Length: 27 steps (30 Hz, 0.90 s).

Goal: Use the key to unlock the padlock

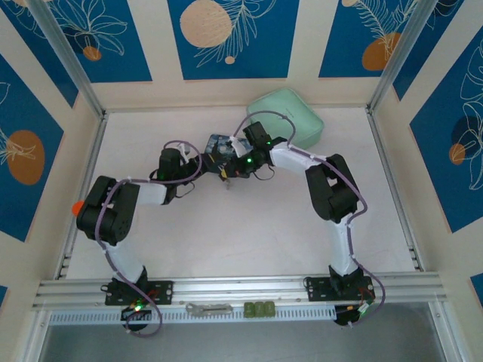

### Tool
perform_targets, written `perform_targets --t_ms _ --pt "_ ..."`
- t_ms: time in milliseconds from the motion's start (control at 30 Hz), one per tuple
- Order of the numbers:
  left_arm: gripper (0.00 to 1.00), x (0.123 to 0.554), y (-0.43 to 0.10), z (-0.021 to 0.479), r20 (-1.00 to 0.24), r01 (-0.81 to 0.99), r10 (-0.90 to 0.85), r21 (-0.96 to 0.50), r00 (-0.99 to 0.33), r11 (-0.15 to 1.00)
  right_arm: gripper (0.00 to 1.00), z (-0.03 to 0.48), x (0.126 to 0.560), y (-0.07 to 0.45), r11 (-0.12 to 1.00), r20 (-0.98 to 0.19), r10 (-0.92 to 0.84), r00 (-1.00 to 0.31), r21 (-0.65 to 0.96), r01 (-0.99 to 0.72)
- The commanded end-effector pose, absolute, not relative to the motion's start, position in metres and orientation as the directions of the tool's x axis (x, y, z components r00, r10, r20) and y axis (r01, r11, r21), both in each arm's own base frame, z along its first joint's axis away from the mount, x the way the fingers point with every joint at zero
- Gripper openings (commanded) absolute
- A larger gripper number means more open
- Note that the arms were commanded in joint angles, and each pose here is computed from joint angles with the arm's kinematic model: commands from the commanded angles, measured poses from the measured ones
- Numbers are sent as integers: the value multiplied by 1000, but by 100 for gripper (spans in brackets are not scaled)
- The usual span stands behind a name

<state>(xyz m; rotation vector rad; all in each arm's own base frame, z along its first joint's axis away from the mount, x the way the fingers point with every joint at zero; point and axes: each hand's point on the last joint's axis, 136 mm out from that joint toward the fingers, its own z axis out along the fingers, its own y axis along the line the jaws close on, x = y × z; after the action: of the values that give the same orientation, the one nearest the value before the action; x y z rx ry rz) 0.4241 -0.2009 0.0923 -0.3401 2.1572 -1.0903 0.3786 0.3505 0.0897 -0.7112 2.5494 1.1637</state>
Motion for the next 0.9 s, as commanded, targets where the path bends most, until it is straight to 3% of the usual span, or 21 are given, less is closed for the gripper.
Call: perform_targets --t_ms 0,200,433,700,867 --pt "56 402 -209 75 -403 40 -463 -786 -789 617 0 78 360 353 547 -217 -297 -930 760 -352" --pt "57 401 -211 82 -406 47 -470 -794 -784 606 0 68 354 346 582 -195 -269 -943 747 -320" --pt "62 394 -214 97 -374 35 -541 -844 -753 534 0 60 350 350 677 -316 -327 -891 580 -454" --pt "49 393 -223 105 -270 3 -651 -925 -709 380 0 58 347 360 681 -370 -352 -860 529 -506" --pt "43 403 -228 100 -268 15 -668 -933 -694 359 0 58 345 358 676 -371 -351 -860 535 -507"
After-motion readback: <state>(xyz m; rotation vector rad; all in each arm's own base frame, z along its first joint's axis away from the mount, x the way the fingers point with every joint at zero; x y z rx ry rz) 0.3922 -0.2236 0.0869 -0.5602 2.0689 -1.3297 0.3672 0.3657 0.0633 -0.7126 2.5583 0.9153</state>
